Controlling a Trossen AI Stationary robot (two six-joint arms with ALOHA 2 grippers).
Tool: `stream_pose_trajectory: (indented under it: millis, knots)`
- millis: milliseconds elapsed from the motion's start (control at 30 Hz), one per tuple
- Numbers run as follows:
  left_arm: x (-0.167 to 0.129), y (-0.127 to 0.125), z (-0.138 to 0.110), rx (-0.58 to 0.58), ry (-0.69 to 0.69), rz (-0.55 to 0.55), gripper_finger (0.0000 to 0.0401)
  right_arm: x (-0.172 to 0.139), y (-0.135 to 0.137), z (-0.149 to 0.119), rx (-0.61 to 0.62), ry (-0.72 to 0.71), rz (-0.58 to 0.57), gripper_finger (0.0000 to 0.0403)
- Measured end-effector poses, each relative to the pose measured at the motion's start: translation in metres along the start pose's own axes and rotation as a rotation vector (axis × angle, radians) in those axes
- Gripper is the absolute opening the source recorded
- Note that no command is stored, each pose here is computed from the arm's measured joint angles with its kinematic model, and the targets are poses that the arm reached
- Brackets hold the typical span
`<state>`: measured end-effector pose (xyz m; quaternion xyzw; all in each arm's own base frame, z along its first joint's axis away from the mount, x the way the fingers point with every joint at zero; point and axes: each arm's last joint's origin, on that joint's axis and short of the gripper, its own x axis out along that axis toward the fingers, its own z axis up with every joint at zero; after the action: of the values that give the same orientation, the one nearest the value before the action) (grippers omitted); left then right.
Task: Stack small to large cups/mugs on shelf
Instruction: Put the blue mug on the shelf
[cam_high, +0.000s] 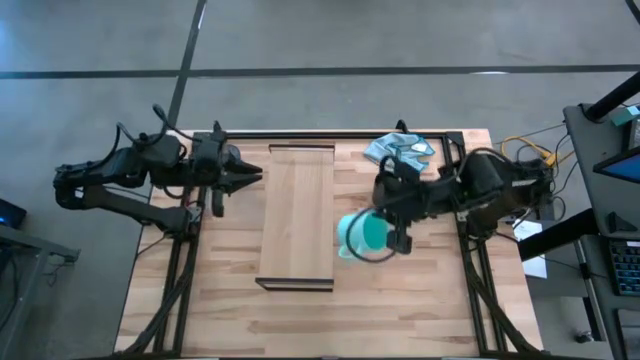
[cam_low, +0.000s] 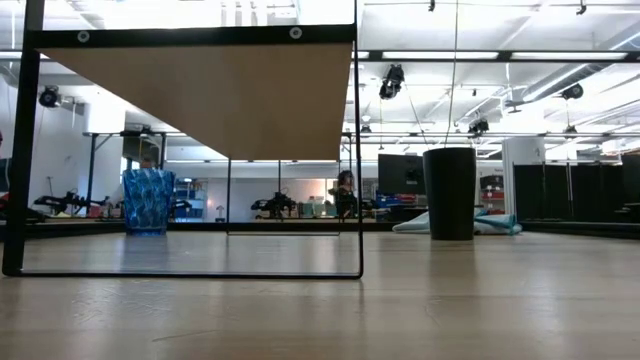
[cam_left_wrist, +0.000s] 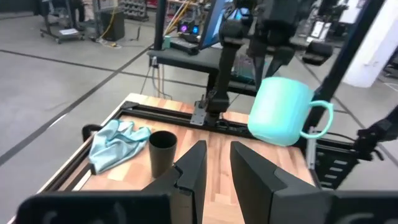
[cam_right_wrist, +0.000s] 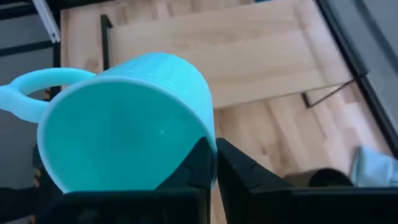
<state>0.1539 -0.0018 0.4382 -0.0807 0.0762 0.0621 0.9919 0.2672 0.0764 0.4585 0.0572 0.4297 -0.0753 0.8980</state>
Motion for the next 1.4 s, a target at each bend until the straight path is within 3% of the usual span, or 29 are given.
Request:
stream_pose_trajectory:
  millis: [233, 433, 733, 933, 1400]
  knots:
    - [0.005, 0.001, -0.001, 0.003, 0.009, 0.047, 0.0059, 0.015, -0.014, 0.019, 0.023, 0.060, -0.057, 0.0009]
    - [0.005, -0.001, 0.007, 0.008, -0.005, 0.083, 0.0059, 0.033, -0.034, 0.041, 0.159, 0.050, -0.110, 0.0009]
    - [0.027, -0.012, 0.005, 0.163, 0.121, 0.075, 0.0059, 0.060, -0.072, 0.055, 0.335, 0.065, -0.202, 0.0011]
    - [0.044, -0.022, 0.002, 0.250, 0.152, 0.088, 0.0059, 0.060, -0.078, 0.064, 0.368, -0.024, -0.180, 0.0012]
    - [0.053, -0.023, 0.001, 0.226, 0.155, 0.121, 0.0059, 0.057, -0.076, 0.078, 0.393, -0.168, -0.115, 0.0012]
